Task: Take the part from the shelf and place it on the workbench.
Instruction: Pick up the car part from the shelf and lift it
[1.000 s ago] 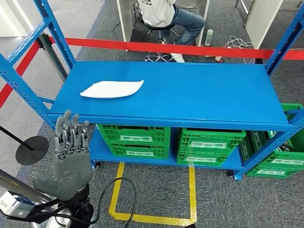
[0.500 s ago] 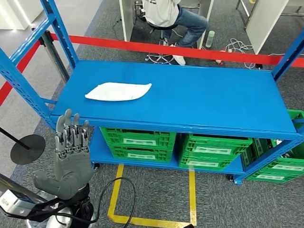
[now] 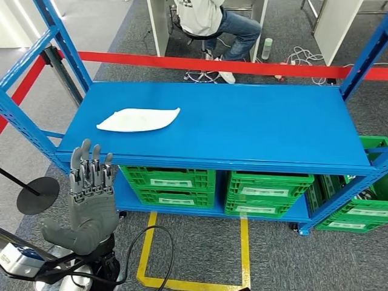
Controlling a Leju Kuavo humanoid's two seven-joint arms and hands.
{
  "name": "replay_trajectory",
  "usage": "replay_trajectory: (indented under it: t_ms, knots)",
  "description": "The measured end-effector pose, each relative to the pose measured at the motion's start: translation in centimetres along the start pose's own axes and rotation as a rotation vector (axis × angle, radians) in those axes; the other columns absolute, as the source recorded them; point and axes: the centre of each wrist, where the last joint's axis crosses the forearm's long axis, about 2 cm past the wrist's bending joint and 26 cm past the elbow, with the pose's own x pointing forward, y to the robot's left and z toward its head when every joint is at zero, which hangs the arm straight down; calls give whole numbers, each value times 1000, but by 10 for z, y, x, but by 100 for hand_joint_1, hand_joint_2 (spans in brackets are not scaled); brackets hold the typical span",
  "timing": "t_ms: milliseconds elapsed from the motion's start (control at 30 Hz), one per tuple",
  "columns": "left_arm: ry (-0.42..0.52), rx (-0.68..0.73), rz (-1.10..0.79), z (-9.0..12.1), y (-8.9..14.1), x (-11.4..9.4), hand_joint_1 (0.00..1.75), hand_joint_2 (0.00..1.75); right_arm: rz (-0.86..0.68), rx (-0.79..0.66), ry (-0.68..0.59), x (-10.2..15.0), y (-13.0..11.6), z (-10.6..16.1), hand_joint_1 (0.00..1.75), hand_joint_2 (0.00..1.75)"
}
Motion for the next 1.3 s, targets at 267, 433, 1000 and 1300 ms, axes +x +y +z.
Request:
replay_trajectory:
  t_ms: [267, 433, 1000, 1300]
  knots:
    - [-6, -4, 1, -3, 0, 0, 0, 0, -6, 9, 0, 0, -1, 0, 0, 175]
    - [-8, -4, 4, -4, 0, 0, 0, 0, -3, 7, 9, 0, -2, -1, 0, 175]
    - [12, 13, -6, 2, 0, -1, 0, 0, -6, -4, 9, 9, -9, -2, 0, 175]
    - [1, -23, 35, 2, -2, -1, 0, 0, -4, 25, 30, 11, -11, -3, 0, 175]
